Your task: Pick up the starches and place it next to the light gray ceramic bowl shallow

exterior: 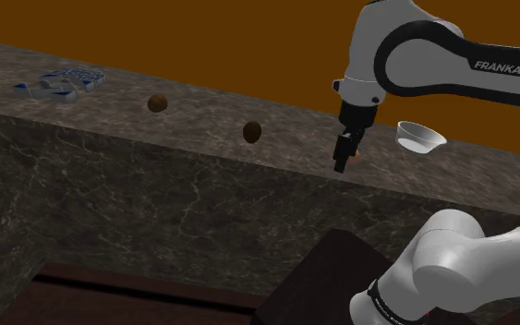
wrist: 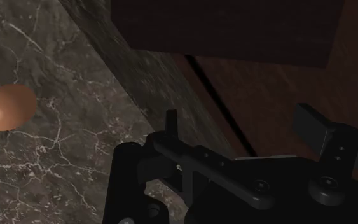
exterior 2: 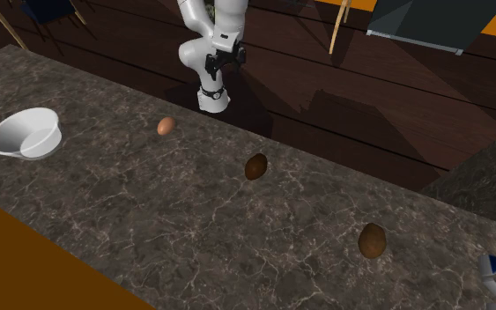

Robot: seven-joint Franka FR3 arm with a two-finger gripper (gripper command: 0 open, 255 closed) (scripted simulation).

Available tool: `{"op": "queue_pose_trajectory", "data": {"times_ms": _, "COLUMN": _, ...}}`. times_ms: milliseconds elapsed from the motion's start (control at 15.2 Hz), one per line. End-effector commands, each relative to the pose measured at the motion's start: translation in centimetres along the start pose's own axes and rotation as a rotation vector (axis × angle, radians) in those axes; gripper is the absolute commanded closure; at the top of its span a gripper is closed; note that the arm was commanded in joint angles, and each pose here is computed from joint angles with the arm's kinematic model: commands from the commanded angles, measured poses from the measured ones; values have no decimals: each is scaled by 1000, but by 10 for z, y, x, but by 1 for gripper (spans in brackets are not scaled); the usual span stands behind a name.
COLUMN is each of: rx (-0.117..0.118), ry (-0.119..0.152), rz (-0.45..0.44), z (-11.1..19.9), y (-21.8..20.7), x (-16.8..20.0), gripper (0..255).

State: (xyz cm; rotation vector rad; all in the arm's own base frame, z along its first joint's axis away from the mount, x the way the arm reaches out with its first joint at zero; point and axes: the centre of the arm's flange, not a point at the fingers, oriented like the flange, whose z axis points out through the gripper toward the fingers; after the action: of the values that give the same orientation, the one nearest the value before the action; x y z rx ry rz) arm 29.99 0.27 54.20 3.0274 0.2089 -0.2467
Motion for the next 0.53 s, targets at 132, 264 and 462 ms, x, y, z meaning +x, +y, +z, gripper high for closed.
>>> {"op": "queue_pose_trajectory", "data": {"times_ms": 132, "rx": -3, "ry": 26, "rz": 71, "z": 5, "y": -8, "x": 21, "gripper": 0}}
{"op": "queue_pose_trajectory", "data": {"times_ms": 264, "rx": -5, "ry": 52, "rz": 143, "z": 10, "y": -15, "x": 42, "gripper": 0}}
{"op": "queue_pose_trajectory", "data": {"times_ms": 462, "rx": -9, "ry": 91, "rz": 250, "z": 16, "y": -21, "x": 75, "gripper": 0}}
